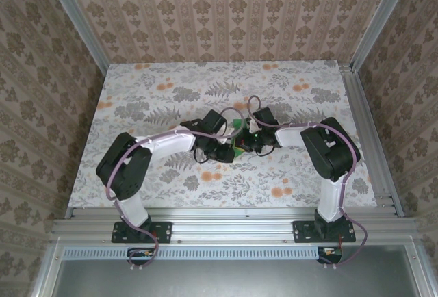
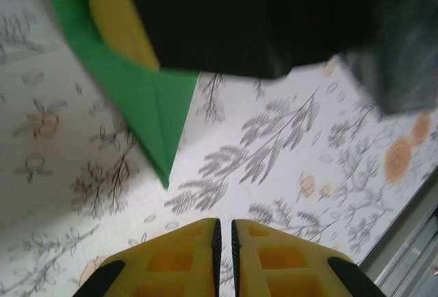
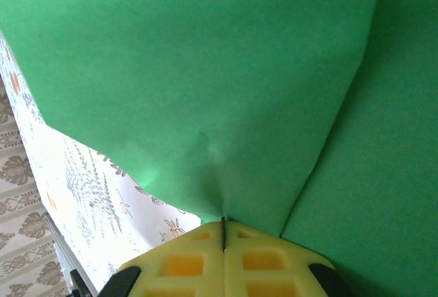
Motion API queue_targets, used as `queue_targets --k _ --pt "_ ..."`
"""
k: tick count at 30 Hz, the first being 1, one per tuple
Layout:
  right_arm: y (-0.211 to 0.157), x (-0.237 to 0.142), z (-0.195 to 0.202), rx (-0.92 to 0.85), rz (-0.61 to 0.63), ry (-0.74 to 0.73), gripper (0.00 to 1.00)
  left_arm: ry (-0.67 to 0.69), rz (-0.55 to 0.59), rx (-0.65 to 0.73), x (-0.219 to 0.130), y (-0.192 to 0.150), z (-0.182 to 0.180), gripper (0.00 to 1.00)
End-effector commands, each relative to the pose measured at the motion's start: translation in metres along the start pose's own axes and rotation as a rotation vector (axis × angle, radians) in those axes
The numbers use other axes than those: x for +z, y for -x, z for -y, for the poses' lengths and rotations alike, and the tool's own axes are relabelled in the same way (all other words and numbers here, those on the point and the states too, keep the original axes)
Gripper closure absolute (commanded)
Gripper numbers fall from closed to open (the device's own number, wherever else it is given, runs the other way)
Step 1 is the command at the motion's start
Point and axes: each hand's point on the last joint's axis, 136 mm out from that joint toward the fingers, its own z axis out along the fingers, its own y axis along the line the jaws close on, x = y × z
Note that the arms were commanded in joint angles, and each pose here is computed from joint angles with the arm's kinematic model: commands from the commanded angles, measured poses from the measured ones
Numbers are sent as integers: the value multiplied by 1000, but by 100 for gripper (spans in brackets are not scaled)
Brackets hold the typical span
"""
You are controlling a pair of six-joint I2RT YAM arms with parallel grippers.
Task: Fold a paper plane with a square sheet of paper (pick it up from the middle)
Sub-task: Fourth fold the wing at the center of the table.
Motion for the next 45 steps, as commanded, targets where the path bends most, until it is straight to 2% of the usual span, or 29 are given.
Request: queue_targets --k 1,8,22,34,45 --pt "-14 8 46 93 -29 -125 92 -39 31 -12 4 17 3 85" --pt "-10 5 39 108 -26 -74 92 -18 57 -12 18 29 -13 84" --pt "-1 1 28 125 -10 -38 92 70 -2 -32 42 9 -48 84" --pt "9 -4 21 158 12 18 91 323 -116 33 54 -24 -88 85" --pt "39 -13 22 168 103 14 90 526 -233 102 54 -57 -123 85"
